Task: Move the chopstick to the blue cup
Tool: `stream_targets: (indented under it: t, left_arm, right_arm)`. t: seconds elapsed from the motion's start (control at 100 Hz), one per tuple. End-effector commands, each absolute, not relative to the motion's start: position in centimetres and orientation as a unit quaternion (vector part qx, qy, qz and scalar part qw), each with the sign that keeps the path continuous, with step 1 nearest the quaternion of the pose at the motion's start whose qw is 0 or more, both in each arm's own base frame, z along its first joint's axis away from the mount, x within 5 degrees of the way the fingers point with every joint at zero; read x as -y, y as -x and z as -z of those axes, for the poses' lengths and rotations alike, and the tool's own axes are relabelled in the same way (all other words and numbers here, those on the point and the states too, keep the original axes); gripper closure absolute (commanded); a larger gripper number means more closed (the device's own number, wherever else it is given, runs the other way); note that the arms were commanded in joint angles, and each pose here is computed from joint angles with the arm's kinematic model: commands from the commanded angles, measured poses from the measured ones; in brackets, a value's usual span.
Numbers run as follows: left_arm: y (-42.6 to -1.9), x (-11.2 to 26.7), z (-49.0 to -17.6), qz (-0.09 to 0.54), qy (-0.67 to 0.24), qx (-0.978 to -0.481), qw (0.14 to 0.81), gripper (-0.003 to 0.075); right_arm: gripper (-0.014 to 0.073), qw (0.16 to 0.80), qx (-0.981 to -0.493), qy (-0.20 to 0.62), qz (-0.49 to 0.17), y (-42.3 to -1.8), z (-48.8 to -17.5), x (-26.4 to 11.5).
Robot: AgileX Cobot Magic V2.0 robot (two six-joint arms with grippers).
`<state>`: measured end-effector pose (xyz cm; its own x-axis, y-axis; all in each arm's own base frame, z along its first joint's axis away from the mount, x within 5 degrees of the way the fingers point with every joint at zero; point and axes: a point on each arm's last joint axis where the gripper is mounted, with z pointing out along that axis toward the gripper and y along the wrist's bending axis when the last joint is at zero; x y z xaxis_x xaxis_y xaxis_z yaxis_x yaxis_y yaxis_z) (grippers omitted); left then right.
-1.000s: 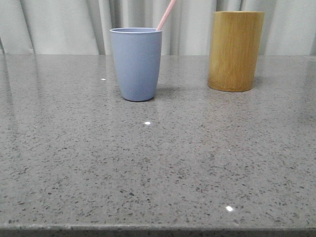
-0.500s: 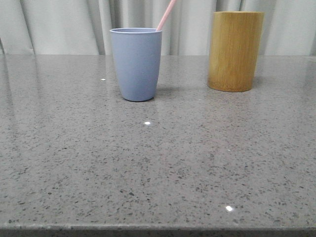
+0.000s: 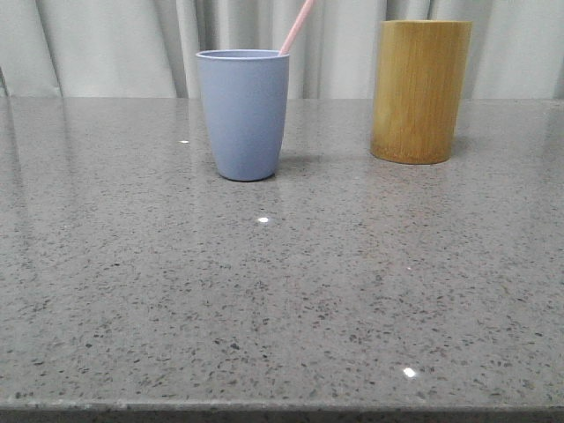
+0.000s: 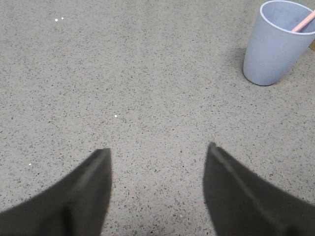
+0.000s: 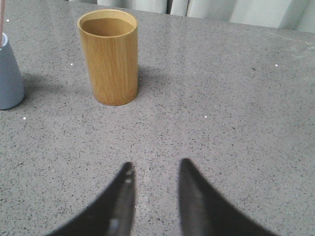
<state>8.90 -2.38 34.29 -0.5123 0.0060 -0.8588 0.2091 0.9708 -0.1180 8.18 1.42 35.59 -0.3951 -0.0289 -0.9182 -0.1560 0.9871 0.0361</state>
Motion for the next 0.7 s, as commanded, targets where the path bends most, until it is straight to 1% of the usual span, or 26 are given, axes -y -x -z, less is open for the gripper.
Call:
stream_targets:
  t: [0.0,0.07,0.13,0.14,0.69]
  left_arm:
    - [-9.11,2.42,-35.64,0.114,-0.052,-0.840,0.527,0.0503]
    - [-9.11,2.41,-35.65,0.114,-0.052,-0.840,0.528,0.0627]
    - [-9.12,2.41,-35.67,0.114,-0.051,-0.839,0.529,0.0736]
    - [-9.12,2.41,-35.67,0.114,-0.051,-0.839,0.529,0.0741]
    - [-9.15,2.41,-35.74,0.115,-0.051,-0.837,0.532,0.0739]
  right_arm:
    - [0.0606,0.583,-0.809,0.055,-0.054,-8.26,-36.87,-1.31]
    - [0.0724,0.583,-0.809,0.055,-0.054,-8.26,-36.87,-1.31]
    - [0.0713,0.583,-0.809,0.055,-0.054,-8.26,-36.87,-1.31]
    - [0.0715,0.583,-0.809,0.055,-0.054,-8.26,-36.87,-1.31]
    - [0.0716,0.583,-0.809,0.055,-0.054,-8.26,-36.87,-1.31]
